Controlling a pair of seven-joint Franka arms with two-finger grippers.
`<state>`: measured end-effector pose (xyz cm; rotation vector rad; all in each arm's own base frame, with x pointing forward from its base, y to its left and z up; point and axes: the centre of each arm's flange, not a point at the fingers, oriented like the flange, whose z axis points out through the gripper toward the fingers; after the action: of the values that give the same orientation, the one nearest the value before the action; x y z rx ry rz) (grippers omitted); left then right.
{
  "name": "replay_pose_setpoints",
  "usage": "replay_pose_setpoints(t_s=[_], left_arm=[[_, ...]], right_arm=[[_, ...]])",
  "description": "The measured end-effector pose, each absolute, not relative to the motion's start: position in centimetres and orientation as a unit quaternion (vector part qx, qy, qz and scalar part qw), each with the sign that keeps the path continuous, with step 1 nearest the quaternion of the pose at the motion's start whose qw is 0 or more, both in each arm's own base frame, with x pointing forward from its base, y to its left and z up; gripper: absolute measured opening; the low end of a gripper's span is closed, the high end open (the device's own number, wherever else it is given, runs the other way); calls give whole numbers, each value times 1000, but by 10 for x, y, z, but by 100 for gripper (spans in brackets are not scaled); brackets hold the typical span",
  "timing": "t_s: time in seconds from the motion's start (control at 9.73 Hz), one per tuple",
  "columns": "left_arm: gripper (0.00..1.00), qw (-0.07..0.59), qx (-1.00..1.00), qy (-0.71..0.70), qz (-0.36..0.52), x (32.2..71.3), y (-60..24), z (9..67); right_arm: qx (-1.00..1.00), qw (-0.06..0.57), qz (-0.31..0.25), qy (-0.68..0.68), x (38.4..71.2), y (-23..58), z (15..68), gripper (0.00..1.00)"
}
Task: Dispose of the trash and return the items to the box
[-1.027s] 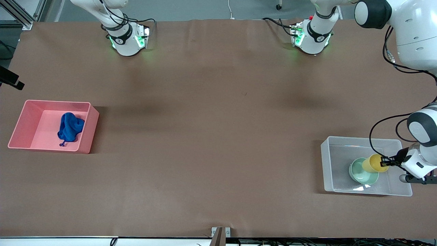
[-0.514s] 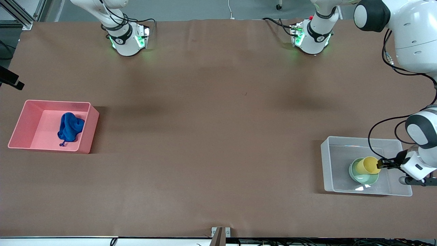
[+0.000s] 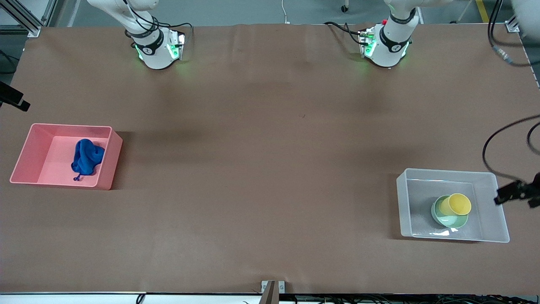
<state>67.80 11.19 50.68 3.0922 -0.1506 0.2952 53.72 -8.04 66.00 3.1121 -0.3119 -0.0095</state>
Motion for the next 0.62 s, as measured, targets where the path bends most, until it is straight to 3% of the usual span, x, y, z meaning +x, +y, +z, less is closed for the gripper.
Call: replay_pose_setpoints(t_s=[0.31, 0.62], left_arm=[[100, 7, 998, -44, 48, 598, 11, 617], [100, 6, 999, -37, 22, 531, -35, 676]], right_arm=[[995, 7, -3, -100, 537, -81, 660, 100], [995, 7, -3, -100, 537, -81, 660, 100]])
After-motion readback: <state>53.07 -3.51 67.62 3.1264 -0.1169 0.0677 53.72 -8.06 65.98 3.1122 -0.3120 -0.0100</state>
